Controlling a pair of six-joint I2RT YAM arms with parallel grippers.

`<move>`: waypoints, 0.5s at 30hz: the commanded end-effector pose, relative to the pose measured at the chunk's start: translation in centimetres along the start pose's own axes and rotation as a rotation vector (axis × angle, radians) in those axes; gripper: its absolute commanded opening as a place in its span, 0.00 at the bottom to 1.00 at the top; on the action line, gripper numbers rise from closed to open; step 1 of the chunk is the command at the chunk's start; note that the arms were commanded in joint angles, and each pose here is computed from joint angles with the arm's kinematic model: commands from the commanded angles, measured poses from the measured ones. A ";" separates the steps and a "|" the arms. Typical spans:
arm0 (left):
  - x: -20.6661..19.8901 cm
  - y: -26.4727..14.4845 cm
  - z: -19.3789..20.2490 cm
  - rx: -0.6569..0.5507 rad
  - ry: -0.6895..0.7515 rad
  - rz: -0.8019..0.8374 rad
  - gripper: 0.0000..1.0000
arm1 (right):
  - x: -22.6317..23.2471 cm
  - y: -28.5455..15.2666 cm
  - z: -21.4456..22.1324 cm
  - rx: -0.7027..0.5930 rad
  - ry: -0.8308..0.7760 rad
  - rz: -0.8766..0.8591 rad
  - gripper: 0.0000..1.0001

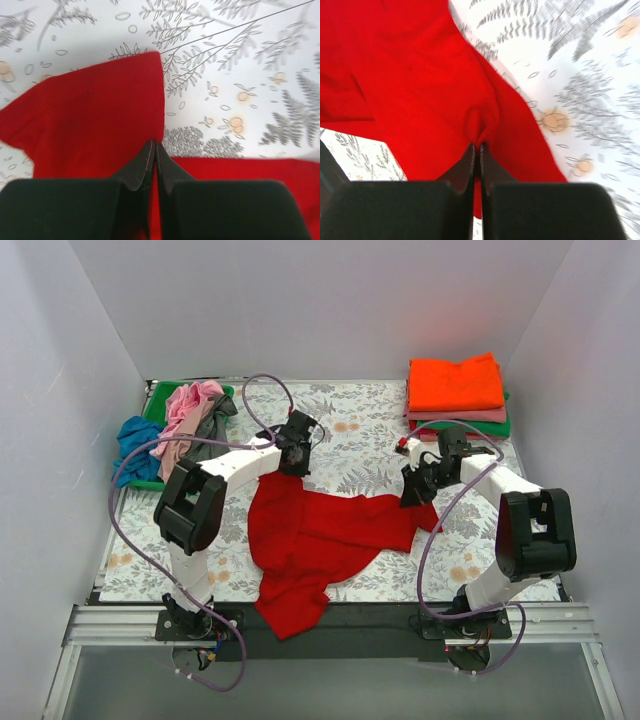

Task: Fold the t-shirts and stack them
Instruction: Flatten the tshirt out

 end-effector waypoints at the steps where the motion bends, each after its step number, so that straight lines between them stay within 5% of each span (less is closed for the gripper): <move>1: -0.6 -6.9 -4.2 -0.201 -0.036 0.104 0.00 | -0.3 -3.4 -3.4 -0.086 -0.118 0.071 0.01; 15: 2.0 -17.9 -4.7 -0.435 -0.172 0.342 0.00 | 2.0 -9.4 -7.6 -0.155 -0.294 0.163 0.01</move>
Point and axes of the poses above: each gripper's point midway between its finger pads, its own y axis out along the fingers, its own x axis along the line the jaws close on, z = x × y, the point moved 7 cm from there along -y, back along the fingers, and after that the axes turned 12 degrees about -y, right-handed, at the moved point
